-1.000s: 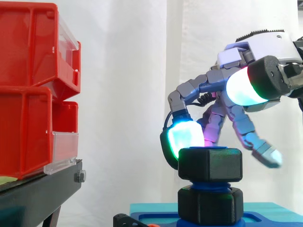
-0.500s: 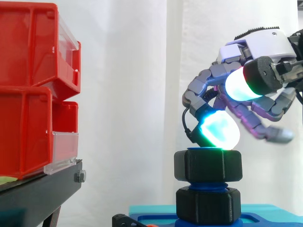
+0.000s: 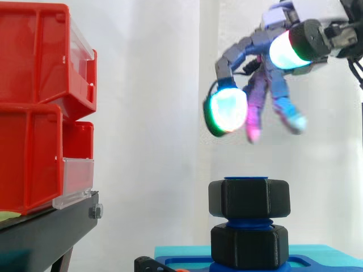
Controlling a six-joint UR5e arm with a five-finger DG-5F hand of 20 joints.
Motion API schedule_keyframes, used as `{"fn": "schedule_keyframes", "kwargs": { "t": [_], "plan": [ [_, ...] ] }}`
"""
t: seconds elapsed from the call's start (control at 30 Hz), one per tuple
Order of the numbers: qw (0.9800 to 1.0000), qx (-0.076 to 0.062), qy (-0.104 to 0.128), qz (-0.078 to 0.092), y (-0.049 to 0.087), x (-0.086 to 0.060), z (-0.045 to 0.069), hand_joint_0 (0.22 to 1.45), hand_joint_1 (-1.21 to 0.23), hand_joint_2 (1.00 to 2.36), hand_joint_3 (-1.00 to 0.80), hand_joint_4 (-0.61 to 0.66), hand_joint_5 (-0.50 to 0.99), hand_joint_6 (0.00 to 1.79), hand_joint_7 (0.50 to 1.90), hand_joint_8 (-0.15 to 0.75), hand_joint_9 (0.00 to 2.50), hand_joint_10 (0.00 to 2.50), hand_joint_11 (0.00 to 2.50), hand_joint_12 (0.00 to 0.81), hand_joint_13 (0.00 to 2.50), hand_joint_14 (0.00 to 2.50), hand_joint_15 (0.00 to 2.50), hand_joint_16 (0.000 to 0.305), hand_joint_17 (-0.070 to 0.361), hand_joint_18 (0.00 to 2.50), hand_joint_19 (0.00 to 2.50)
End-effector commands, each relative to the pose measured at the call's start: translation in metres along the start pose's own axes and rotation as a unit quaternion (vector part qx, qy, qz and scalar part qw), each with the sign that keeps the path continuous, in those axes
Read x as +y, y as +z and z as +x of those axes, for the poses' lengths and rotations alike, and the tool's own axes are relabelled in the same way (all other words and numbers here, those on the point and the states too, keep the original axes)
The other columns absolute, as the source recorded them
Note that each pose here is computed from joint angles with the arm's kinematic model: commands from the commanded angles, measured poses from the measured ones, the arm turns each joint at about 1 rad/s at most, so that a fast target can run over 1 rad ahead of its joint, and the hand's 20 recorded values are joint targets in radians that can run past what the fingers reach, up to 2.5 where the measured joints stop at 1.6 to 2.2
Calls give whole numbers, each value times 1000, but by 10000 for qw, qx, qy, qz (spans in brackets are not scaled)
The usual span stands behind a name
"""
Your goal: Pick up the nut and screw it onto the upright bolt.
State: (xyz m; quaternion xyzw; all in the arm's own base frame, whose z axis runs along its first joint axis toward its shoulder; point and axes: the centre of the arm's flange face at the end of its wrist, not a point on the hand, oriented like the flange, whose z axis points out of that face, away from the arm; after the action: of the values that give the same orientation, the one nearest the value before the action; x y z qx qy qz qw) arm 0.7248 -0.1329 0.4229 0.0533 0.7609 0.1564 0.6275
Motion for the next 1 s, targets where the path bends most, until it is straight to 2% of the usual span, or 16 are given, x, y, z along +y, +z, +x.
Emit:
{"fn": "schedule_keyframes", "kwargs": {
  "t": [0.0,0.07,0.13,0.17,0.23,0.27,0.3,0.33,0.37,0.43,0.57,0.67,0.73,0.77,0.83,0.97],
  "plan": [
    [10000,-10,-63,5,3,5,0,483,-398,1000,-500,194,-133,503,746,285,1095,9,236,376,653,4,102,54,121,448,294],
    [10000,21,-33,-17,6,7,7,471,-408,1000,-500,172,-154,502,674,278,875,2,67,377,512,0,22,55,125,313,203],
    [10000,7,53,-69,12,9,20,468,-411,1000,-500,166,-161,502,653,276,816,0,18,381,450,0,0,55,124,239,164],
    [9999,-14,134,-99,17,11,30,467,-409,1000,-500,155,-164,502,642,273,751,0,0,383,430,0,0,55,124,209,150],
    [9996,-67,226,-124,21,12,38,462,-379,1000,-500,118,-170,501,610,256,650,0,0,379,371,0,0,55,125,115,102],
    [9993,-115,311,-165,25,14,46,460,-357,1000,-500,96,-172,501,594,250,604,0,0,380,342,0,0,55,125,92,86],
    [9993,-115,311,-165,25,14,46,459,-349,1000,-500,88,-173,501,587,250,578,0,0,379,324,0,0,55,125,74,80],
    [9985,-186,454,-249,32,18,58,458,-336,1000,-500,72,-178,501,569,242,518,0,0,378,293,0,0,55,124,42,55],
    [9983,-194,480,-269,32,20,61,454,-324,1000,-500,59,-183,501,560,242,508,0,0,379,267,0,0,56,126,3,60],
    [9981,-126,508,-318,36,26,74,453,-316,1000,-500,43,-191,500,548,233,440,0,0,382,235,0,0,56,127,0,42],
    [9981,-69,506,-338,38,33,82,452,-306,1000,-500,27,-200,500,534,228,387,0,0,382,206,0,0,56,127,0,37],
    [9980,-27,555,-315,39,34,91,450,-296,1000,-500,25,-211,500,526,226,357,0,0,382,185,0,0,56,127,0,24],
    [9976,-96,580,-365,41,36,90,449,-295,1000,-500,25,-215,500,522,226,355,0,0,383,184,0,0,57,128,0,12],
    [9972,-177,604,-405,43,37,89,449,-294,1000,-500,26,-215,500,527,226,352,0,0,383,184,0,0,57,128,0,12],
    [9965,-255,648,-469,49,40,93,449,-293,1000,-500,31,-215,500,527,228,354,0,0,384,184,0,0,57,128,0,17],
    [9961,-310,645,-516,53,40,96,450,-282,1000,-500,41,-214,500,528,232,365,0,0,384,197,0,0,57,128,0,15]
  ]
}}
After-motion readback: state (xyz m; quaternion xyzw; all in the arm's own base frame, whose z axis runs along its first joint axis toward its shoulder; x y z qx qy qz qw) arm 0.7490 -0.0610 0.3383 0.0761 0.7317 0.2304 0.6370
